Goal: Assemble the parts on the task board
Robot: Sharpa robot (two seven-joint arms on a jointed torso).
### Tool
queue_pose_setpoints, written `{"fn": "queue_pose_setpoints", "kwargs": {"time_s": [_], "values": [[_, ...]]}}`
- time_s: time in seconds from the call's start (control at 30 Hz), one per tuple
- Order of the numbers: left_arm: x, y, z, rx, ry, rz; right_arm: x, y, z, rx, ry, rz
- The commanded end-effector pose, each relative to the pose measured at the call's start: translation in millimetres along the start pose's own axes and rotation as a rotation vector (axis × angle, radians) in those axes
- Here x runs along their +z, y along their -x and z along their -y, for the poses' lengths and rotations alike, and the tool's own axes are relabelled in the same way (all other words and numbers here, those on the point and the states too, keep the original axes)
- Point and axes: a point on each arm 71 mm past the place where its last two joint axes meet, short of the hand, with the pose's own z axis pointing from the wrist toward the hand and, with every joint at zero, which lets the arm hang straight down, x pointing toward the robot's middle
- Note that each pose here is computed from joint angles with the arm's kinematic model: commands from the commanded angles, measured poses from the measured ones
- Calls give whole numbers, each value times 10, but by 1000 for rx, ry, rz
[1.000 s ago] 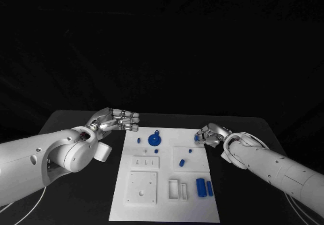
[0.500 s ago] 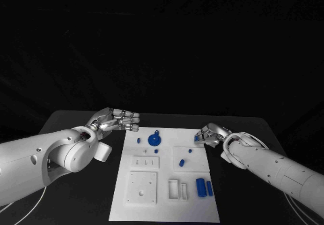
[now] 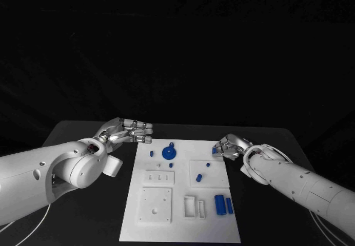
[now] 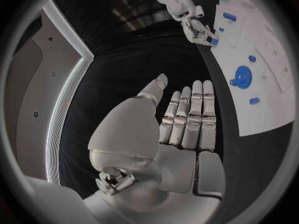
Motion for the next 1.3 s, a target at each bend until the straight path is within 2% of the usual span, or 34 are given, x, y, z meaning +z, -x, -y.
{"fn": "queue_pose_setpoints", "kwargs": {"time_s": [0.03,0.27,0.47,0.6,0.8,1.1,1.3], "values": [[2,-33,14,0,-6,-21,6,29,-59,-12,14,50],[22,-45,-1,17,19,-18,19,92,-280,-12,38,45],[106,-33,-56,41,82,-18,32,135,-553,-52,66,18],[189,-25,-108,68,151,-34,38,138,-780,-83,92,-2],[331,-67,-175,124,245,-57,46,68,-1164,-126,142,-24],[448,-134,-221,217,300,-68,73,-53,-1511,-141,177,-32],[478,-176,-278,259,340,-80,95,-115,-1637,-141,180,-35]]}}
